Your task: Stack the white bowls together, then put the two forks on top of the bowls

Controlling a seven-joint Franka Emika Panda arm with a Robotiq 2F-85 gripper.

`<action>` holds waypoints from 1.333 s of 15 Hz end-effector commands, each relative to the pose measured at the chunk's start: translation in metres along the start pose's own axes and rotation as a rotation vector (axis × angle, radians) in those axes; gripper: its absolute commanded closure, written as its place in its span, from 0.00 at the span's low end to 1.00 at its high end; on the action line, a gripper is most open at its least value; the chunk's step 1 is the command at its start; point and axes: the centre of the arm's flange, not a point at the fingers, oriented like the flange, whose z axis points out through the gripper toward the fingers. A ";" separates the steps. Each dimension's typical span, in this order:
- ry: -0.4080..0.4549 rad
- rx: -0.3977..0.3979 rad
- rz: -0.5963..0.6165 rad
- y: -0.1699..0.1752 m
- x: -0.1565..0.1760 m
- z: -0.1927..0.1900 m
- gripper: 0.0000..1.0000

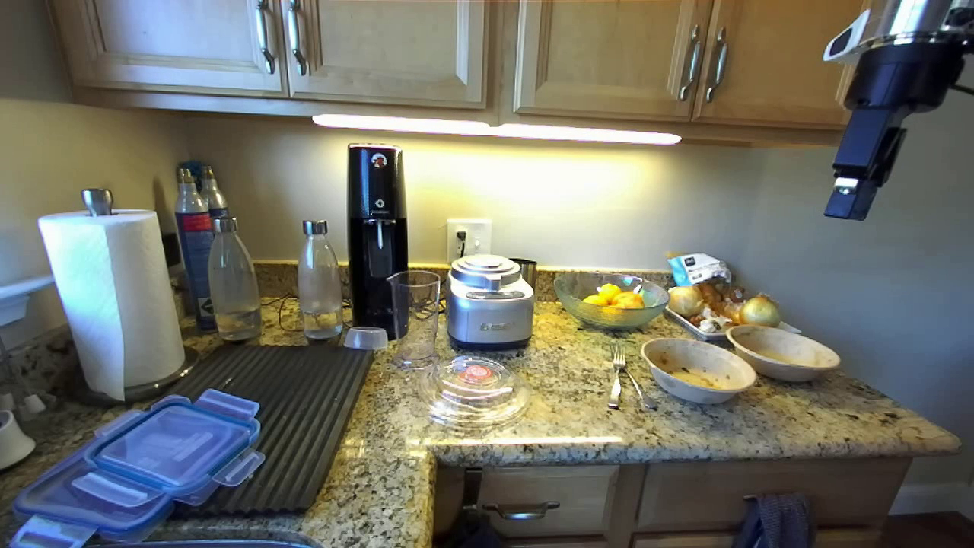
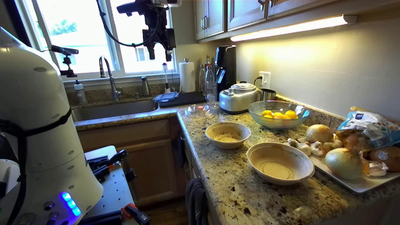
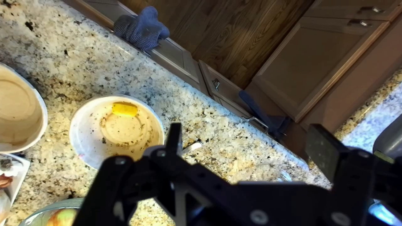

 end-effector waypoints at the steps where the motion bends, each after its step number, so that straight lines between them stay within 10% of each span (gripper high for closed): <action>1: 0.008 -0.020 -0.030 0.007 0.031 0.020 0.00; 10: 0.053 -0.171 -0.100 0.007 0.110 0.105 0.00; 20: 0.024 -0.316 0.083 0.019 0.138 0.162 0.00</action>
